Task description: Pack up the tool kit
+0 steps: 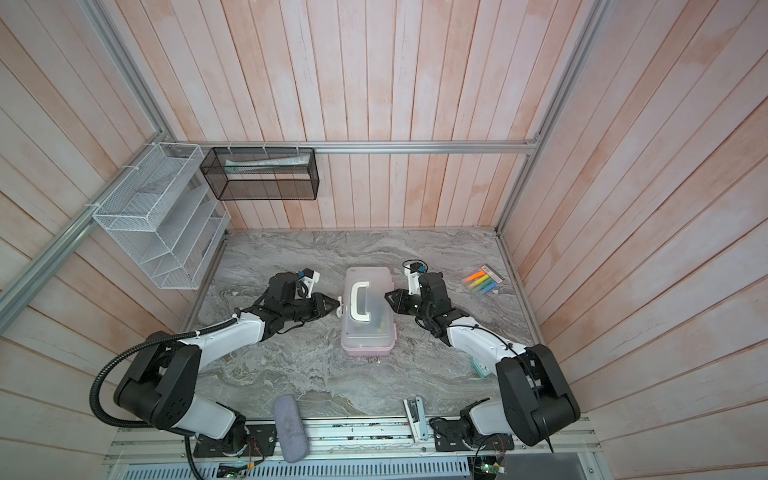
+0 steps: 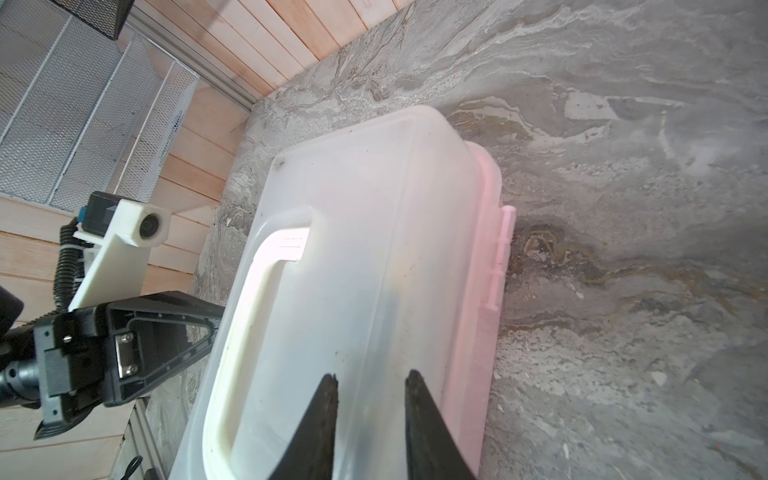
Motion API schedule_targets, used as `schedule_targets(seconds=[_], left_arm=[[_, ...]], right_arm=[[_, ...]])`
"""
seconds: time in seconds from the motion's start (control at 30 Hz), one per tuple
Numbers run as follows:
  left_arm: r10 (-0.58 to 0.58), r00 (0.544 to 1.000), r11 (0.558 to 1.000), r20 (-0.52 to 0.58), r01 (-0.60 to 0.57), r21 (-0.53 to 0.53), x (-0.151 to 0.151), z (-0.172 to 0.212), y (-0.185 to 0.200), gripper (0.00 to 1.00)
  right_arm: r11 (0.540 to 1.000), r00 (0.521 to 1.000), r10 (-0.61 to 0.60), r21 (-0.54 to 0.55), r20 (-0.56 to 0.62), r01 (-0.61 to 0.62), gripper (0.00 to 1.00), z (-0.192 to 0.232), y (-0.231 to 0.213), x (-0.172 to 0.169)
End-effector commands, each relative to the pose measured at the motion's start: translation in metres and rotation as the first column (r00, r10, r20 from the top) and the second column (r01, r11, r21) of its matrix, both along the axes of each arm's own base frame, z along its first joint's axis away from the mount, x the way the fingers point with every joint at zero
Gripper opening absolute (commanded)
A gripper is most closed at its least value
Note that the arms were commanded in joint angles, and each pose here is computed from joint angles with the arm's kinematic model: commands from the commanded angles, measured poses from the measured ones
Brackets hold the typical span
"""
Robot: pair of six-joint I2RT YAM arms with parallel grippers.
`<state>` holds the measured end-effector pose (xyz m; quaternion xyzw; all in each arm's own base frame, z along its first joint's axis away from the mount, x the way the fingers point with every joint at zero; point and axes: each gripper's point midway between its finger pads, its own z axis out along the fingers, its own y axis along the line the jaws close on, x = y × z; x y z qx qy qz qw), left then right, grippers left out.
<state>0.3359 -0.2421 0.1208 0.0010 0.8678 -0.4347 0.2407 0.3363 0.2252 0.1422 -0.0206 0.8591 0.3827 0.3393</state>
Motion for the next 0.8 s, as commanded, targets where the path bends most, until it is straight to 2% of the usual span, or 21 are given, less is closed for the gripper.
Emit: schedule_targets(seconds=[0.0, 0.3, 0.77], left_arm=[[-0.012, 1.000, 1.000, -0.012, 0.012, -0.008, -0.001, -0.008, -0.001, 0.23], [-0.007, 0.999, 0.998, -0.034, 0.009, 0.066, 0.001, -0.024, 0.000, 0.23], [-0.044, 0.998, 0.998, -0.049, 0.047, 0.046, -0.006, -0.031, -0.018, 0.30]], right_arm=[[0.999, 0.997, 0.045, -0.012, -0.057, -0.045, 0.26, -0.014, 0.008, -0.009], [0.999, 0.998, 0.036, -0.022, -0.058, -0.037, 0.25, -0.016, 0.006, -0.009], [0.999, 0.996, 0.044, -0.021, -0.072, -0.045, 0.24, -0.021, 0.007, -0.011]])
